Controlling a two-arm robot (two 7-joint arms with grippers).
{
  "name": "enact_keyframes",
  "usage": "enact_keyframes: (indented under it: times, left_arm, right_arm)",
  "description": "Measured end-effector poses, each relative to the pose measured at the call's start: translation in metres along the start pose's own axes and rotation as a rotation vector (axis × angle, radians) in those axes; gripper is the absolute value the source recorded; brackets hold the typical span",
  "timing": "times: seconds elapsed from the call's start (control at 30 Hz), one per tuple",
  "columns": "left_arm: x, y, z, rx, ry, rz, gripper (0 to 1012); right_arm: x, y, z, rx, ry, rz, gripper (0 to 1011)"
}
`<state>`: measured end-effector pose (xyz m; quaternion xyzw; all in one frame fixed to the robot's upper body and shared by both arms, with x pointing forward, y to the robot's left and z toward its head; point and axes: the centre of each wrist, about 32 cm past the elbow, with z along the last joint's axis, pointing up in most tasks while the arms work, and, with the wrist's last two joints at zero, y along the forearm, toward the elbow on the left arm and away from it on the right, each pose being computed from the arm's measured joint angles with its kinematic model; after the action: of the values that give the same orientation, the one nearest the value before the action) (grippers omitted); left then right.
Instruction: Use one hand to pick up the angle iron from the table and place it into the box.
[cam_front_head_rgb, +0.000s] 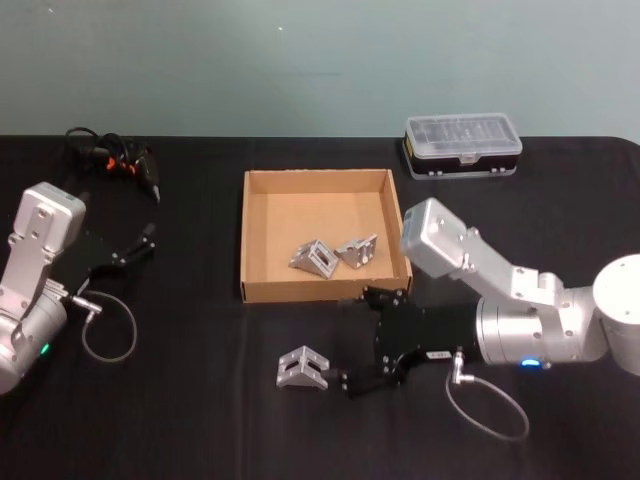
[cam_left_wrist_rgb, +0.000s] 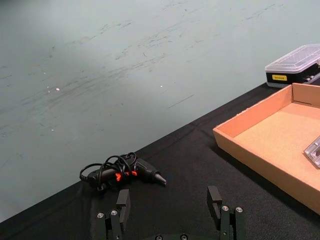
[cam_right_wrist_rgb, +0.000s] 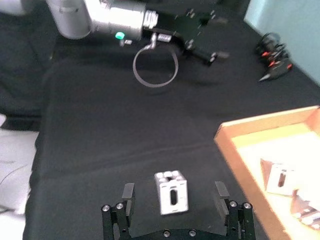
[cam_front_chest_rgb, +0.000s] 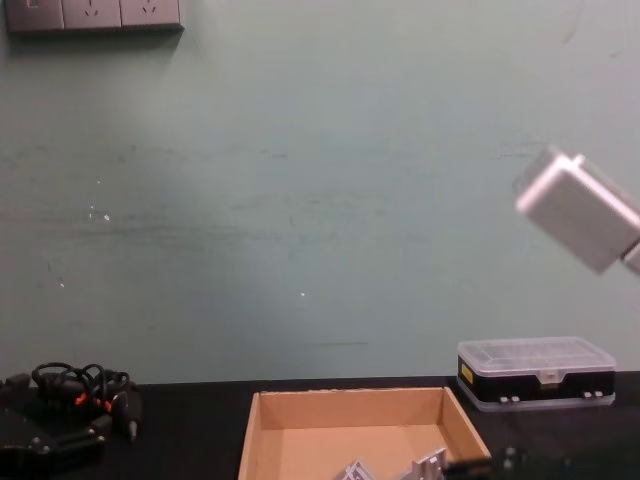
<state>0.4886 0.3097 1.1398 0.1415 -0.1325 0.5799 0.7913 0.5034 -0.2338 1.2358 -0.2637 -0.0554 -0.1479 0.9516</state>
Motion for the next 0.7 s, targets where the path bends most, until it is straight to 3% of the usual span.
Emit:
enact_keyframes:
  times: [0.3,0.7]
  left_arm:
    - [0.0000,0.0000,0.0000,0.000,0.000,0.000,1011]
    - [0.0000,0.0000,0.0000,0.000,0.000,0.000,1011]
  right_arm:
    - [0.007,0.017,-0.014,-0.064,0.024,0.036,1000]
    - [0.022,0.040,-0.020,-0.087,0.060,0.059,1000]
